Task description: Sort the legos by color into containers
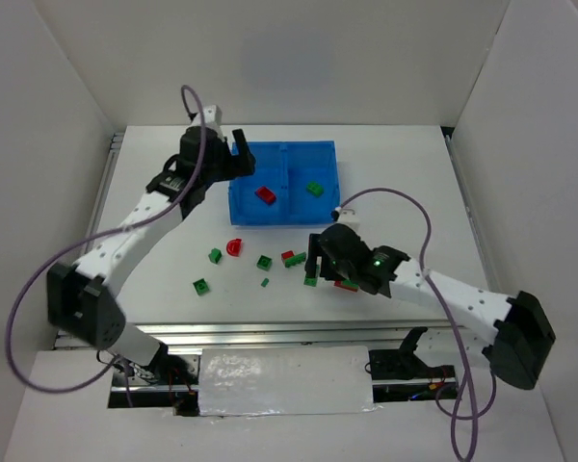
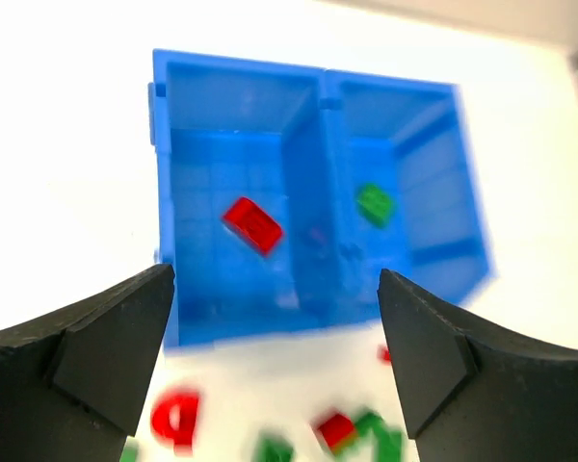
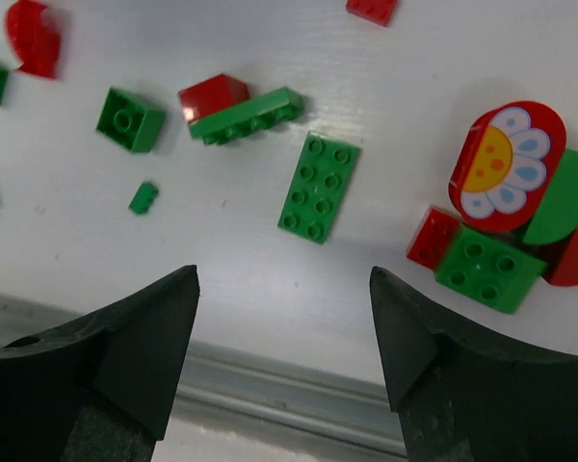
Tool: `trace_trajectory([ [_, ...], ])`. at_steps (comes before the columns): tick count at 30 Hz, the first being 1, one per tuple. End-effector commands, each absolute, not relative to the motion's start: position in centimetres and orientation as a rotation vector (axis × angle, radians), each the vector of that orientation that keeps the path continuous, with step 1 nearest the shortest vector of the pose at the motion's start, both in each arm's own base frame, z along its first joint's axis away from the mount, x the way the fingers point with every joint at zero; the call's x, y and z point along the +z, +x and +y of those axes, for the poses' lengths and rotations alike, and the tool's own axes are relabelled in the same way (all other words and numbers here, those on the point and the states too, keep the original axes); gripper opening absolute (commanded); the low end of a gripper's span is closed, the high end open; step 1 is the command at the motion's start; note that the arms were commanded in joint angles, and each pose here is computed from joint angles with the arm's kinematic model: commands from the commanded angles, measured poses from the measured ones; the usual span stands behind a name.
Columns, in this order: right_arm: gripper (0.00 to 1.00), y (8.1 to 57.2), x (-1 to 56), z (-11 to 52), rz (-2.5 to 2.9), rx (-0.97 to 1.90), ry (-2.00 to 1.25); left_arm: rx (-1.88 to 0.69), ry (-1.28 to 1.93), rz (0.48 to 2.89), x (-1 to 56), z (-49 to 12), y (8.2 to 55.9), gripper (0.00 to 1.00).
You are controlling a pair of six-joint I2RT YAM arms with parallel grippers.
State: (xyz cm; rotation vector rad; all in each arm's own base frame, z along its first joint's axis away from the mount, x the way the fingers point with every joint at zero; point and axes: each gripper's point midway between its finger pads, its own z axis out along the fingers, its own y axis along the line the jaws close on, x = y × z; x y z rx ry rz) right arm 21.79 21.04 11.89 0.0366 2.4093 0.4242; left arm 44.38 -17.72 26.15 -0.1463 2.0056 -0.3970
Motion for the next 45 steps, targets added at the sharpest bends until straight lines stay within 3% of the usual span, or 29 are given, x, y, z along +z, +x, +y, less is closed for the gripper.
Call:
trace_trajectory([
  [1, 0.78, 25.0, 10.8, 21.7, 2.365, 0.255, 0.159, -0.414, -0.234, 1.913, 31.5, -16.5, 38.3, 1.0],
  [6, 0.77, 26.5, 7.9, 23.9, 2.435, 0.148, 0.121, -0.43, -0.262, 1.921, 30.8, -13.2, 29.8, 1.0],
  [11, 0.76, 26.5, 4.0, 24.5, 2.515, 0.081, 0.106, -0.394, -0.217, 1.917, 32.0, -10.2, 25.0, 0.99],
  [17, 0.62, 25.9, 1.8, 24.5, 2.558, 0.068, 0.106, -0.329, -0.178, 1.907, 32.1, -7.6, 21.9, 0.99],
  [20, 0.31, 25.1, 0.7, 24.3, 2.585, 0.074, 0.103, -0.276, -0.184, 1.914, 31.2, -6.5, 21.3, 1.0],
  [21, 0.16, 24.9, 0.9, 24.3, 2.58, 0.075, 0.11, -0.258, -0.186, 1.917, 30.9, -6.3, 21.3, 0.99],
  [26, 0.0, 24.6, 4.8, 24.6, 2.504, 0.102, 0.098, -0.219, -0.199, 1.938, 28.2, -5.9, 21.6, 1.0],
  [32, 0.0, 28.4, 13.1, 23.8, 2.332, 0.185, 0.071, -0.298, -0.16, 2.044, 24.5, -8.5, 22.3, 0.99],
  [39, 0.02, 41.0, 18.2, 22.0, 2.264, 0.116, 0.048, -0.485, -0.118, 2.171, 21.5, -12.8, 22.6, 0.98],
  [41, 0.04, 43.3, 16.1, 22.0, 2.323, 0.032, -0.001, -0.476, -0.107, 2.164, 21.8, -12.7, 22.7, 0.99],
  [42, 0.05, 45.5, 18.8, 22.7, 2.266, 0.058, 0.011, -0.467, -0.105, 2.166, 21.9, -12.5, 22.6, 0.99],
  [44, 0.17, 47.6, 16.4, 22.5, 2.318, -0.006, -0.013, -0.447, -0.097, 2.147, 22.7, -12.1, 22.5, 1.0],
  [45, 0.21, 49.3, 18.8, 23.1, 2.266, 0.018, 0.003, -0.434, -0.089, 2.156, 22.7, -11.8, 22.2, 0.99],
])
